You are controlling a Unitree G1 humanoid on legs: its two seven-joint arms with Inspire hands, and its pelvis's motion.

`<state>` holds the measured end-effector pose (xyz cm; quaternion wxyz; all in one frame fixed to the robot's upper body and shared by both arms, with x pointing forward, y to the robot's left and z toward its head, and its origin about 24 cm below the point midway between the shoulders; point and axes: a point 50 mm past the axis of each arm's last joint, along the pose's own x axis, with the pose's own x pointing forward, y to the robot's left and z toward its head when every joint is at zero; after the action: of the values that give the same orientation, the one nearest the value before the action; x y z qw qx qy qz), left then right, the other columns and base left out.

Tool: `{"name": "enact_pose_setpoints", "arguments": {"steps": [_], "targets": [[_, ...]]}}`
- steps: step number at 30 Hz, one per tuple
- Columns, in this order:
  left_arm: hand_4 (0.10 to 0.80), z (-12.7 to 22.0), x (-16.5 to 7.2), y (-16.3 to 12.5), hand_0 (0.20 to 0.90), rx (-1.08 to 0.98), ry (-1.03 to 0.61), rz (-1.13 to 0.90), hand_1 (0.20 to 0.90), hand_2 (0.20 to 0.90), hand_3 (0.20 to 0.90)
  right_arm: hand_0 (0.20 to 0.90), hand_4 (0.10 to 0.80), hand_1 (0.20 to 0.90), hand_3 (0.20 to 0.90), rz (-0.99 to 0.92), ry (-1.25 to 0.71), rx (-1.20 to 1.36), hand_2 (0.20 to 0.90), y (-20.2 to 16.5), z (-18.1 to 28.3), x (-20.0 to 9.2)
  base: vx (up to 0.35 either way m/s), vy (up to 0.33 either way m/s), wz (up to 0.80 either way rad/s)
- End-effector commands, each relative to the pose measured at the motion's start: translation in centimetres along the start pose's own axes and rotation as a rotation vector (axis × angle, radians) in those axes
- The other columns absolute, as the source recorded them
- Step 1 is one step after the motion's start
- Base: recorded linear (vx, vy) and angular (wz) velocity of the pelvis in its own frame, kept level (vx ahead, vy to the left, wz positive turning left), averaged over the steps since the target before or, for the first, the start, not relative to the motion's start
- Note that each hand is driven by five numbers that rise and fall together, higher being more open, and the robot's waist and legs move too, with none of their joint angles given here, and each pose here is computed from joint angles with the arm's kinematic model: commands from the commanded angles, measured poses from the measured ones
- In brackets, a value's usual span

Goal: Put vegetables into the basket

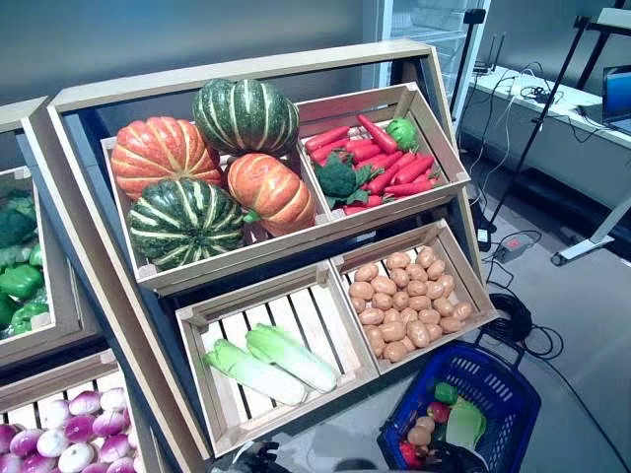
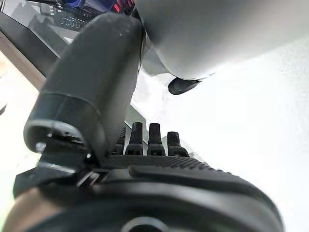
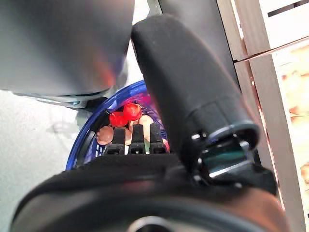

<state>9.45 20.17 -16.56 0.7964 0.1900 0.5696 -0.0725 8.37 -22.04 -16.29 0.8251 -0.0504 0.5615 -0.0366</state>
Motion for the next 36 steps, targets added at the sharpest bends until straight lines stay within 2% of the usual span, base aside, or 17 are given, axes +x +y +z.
{"name": "enact_pose_setpoints", "arguments": {"steps": [1,12,15,19,21,22,24,28,29,31,36], "targets": [[0.800,3.2,0.3,1.5,0.900,0.104,-0.097,0.042,0.900,0.900,0.900,0.900,0.800,0.900,0.900,0.035,-0.123,-0.055,0.900,1.9,3.4,0.5,0.000,0.000,0.00],[0.800,3.8,0.4,1.7,0.900,0.170,-0.091,0.044,0.900,0.900,0.900,0.900,0.800,0.900,0.900,0.041,-0.134,-0.078,0.900,2.0,3.9,0.6,-0.024,-0.001,0.00],[0.800,5.0,0.3,1.8,0.900,0.210,-0.178,0.059,0.900,0.900,0.900,0.900,0.800,0.900,0.900,0.042,-0.133,-0.082,0.900,2.0,4.1,0.6,0.000,0.000,0.00],[0.800,9.5,-0.8,1.9,0.900,0.255,-0.409,-0.027,0.900,0.900,0.900,0.900,0.800,0.900,0.900,0.039,-0.134,-0.091,0.900,1.6,4.4,0.5,-0.016,-0.001,0.00],[0.800,11.0,-1.5,2.1,0.900,0.258,-0.470,-0.071,0.900,0.900,0.900,0.900,0.800,0.900,0.900,0.036,-0.136,-0.093,0.900,1.3,4.5,0.5,-0.019,0.001,0.01],[0.800,12.6,-2.5,2.0,0.900,0.248,-0.527,-0.163,0.900,0.900,0.900,0.900,0.800,0.900,0.900,0.031,-0.142,-0.093,0.900,1.0,4.7,0.4,-0.039,0.008,0.01],[0.800,13.4,-3.3,1.9,0.900,0.237,-0.572,-0.235,0.900,0.900,0.900,0.900,0.800,0.900,0.900,0.029,-0.146,-0.095,0.900,0.9,4.7,0.4,-0.018,0.005,0.00],[0.800,17.6,-7.5,1.3,0.900,0.254,-0.800,-0.465,0.900,0.900,0.900,0.900,0.800,0.900,0.900,0.019,-0.174,-0.096,0.900,0.4,5.4,0.3,-0.063,0.039,-0.01],[0.800,18.3,-8.2,1.4,0.900,0.276,-0.831,-0.467,0.900,0.900,0.900,0.900,0.800,0.900,0.900,0.017,-0.179,-0.097,0.900,0.3,5.6,0.3,-0.070,0.057,0.00],[0.800,21.0,-11.6,2.1,0.900,0.375,-0.984,-0.470,0.900,0.900,0.900,0.900,0.800,0.900,0.900,0.005,-0.196,-0.097,0.900,-0.1,6.3,0.3,-0.102,0.082,0.01],[0.800,24.6,-16.6,5.4,0.900,0.439,-1.199,-0.284,0.900,0.900,0.900,0.900,0.800,0.900,0.900,-0.014,-0.246,-0.098,0.900,-1.3,7.7,0.1,-0.116,0.057,0.01]]}}
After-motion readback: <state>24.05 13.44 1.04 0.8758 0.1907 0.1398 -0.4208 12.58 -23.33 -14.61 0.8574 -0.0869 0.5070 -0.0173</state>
